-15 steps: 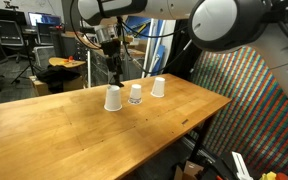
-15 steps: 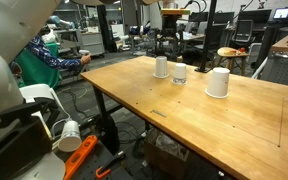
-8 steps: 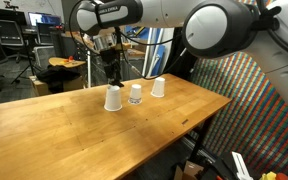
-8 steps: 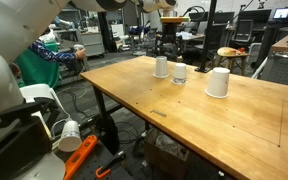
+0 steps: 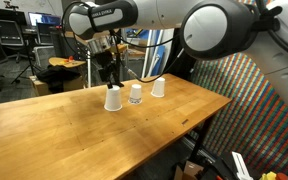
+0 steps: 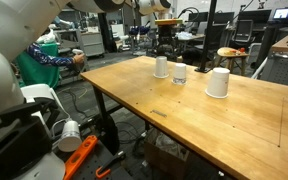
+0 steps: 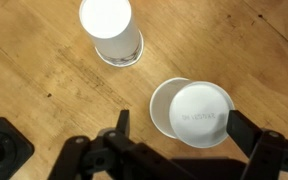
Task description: Stack the cups
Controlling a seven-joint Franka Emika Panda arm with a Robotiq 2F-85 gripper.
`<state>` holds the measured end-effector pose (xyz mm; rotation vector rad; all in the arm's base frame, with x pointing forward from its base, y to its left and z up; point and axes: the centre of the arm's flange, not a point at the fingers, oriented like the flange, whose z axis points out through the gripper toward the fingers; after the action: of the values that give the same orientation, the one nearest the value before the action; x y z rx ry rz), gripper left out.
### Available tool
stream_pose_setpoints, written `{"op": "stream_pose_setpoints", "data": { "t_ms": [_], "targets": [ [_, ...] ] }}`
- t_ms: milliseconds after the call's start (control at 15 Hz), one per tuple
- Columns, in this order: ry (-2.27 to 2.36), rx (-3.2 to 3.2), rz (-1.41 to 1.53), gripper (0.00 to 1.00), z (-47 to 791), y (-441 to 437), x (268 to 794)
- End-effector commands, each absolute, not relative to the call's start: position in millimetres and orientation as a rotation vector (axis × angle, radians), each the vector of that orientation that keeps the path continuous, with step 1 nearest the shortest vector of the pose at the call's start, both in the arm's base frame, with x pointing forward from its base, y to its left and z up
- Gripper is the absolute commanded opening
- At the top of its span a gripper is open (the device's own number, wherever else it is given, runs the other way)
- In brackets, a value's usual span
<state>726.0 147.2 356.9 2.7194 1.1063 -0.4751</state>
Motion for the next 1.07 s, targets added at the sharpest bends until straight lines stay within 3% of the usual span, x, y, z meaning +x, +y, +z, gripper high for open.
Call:
{"op": "stream_pose_setpoints", "data": {
  "t_ms": [0,467,1000],
  "targets": [
    [1.054,2.731,-0.468,1.00,354.4,133.0,730.2],
    [1.013,2.732,-0.502,1.00,339.7,137.1,716.5],
    [1.047,2.679,-0.431,1.00,384.9,174.6,687.5]
  ]
}}
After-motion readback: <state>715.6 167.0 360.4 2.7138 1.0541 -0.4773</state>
